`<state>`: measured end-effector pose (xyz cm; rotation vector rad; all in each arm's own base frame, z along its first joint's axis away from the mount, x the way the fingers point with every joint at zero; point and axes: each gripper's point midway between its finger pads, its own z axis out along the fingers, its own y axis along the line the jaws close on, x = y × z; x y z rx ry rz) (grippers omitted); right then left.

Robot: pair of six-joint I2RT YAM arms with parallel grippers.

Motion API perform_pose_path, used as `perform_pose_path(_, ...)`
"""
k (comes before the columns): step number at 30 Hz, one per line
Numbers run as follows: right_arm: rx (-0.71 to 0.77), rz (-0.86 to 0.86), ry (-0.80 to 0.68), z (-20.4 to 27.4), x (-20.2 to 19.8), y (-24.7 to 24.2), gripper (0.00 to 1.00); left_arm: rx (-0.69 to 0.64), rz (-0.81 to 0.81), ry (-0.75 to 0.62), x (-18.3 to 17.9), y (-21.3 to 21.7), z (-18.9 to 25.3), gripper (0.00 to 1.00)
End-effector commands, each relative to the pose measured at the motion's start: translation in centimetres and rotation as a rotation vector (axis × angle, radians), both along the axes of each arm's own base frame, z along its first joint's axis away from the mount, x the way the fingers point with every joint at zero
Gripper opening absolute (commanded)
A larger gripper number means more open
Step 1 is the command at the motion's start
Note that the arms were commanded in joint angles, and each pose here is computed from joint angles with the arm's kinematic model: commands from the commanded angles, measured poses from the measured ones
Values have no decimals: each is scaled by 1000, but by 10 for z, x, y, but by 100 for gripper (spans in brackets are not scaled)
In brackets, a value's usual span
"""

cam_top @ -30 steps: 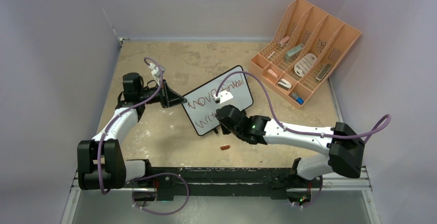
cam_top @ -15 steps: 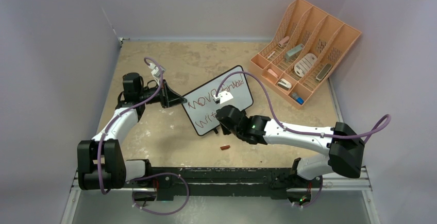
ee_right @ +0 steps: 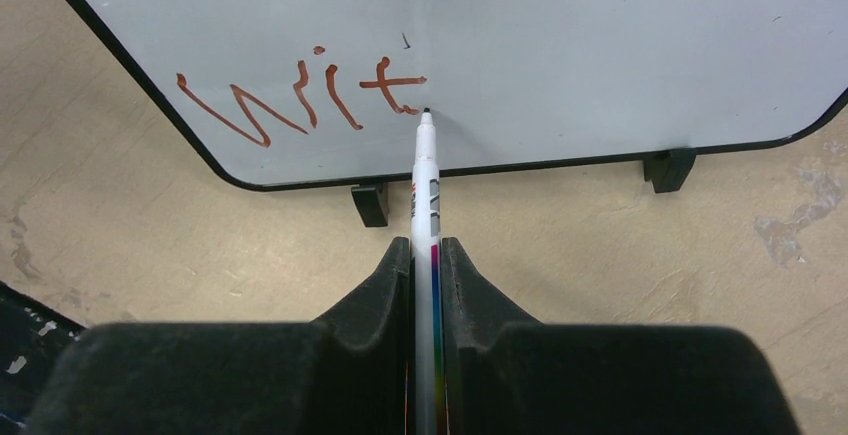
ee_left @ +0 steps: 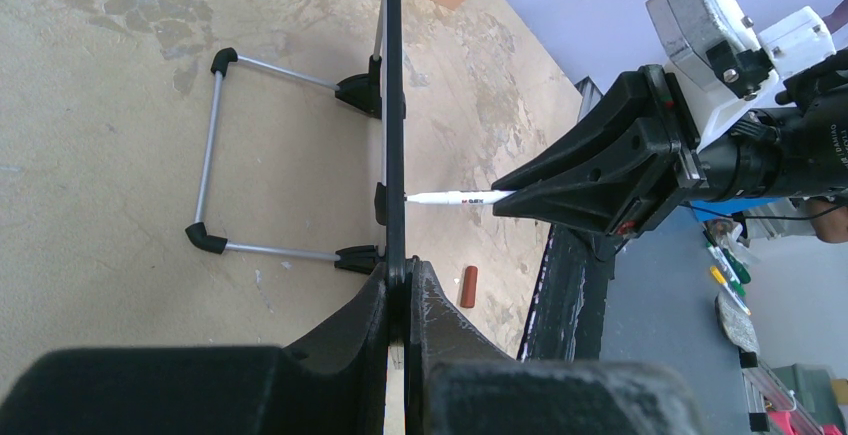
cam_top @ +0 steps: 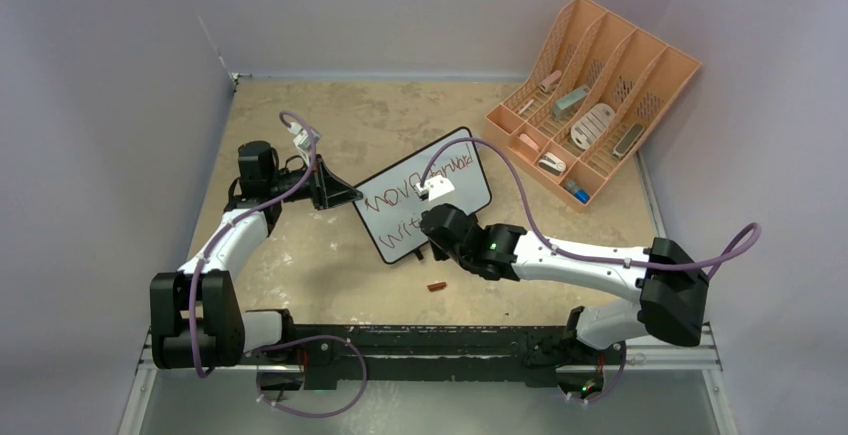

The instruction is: Write a sentence on the whiteboard

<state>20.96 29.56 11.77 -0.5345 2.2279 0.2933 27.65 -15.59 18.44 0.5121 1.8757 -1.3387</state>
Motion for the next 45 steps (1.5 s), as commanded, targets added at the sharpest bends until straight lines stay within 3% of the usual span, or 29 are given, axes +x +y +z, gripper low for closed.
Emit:
perform_pose_path(1,78,-6,-54,35,8,7,0,8,-10,-35,3,-1,6,0)
perform_pose_path(23,108,-58,-142,63,31,18,0,7,-12,-35,3,0,6,0)
perform_pose_path(45,18,-36,-3,9,6,-3,0,6,-12,-37,2,-1,6,0)
